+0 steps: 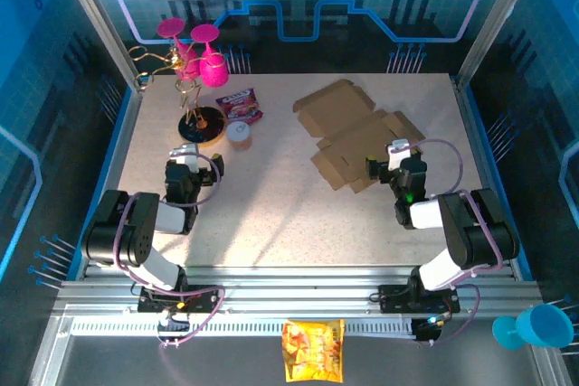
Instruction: Fold the paper box
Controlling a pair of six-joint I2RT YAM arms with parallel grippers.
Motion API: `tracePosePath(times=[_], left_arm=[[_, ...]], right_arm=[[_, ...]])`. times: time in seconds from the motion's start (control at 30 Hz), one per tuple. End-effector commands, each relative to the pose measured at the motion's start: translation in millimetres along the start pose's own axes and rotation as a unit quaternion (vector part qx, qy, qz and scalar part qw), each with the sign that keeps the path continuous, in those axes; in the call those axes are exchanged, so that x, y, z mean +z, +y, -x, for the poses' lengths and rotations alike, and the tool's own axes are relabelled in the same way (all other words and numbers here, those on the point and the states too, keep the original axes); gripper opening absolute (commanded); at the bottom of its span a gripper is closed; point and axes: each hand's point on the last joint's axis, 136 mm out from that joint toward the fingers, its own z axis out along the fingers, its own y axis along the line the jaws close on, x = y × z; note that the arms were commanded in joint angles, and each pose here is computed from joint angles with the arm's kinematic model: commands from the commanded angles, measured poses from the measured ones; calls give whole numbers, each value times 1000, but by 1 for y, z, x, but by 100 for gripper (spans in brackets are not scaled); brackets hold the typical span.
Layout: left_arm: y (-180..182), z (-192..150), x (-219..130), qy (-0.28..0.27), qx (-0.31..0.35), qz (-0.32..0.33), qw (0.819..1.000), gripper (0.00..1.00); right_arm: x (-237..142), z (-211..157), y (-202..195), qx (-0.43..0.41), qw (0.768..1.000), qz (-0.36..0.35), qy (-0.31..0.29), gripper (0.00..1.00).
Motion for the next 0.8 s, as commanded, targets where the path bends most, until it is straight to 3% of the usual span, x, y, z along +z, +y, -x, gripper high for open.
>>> tracePosePath(times=[0.0,0.4,0.57,0.77], left_arm=[[-3,14,2,-17,0,-8,1000,99],[11,15,2,-17,-16,31,999,99],[4,21,-18,-71,-4,17,997,99],[-4,54,-52,-123,31,55,990,99]], right_arm=[[0,12,1,2,1000,6,-18,100],[1,12,0,3,1000,8,-15,100],[-5,17,-1,6,999,6,-36,100],[-42,37,-30,32,992,-82,-86,100]])
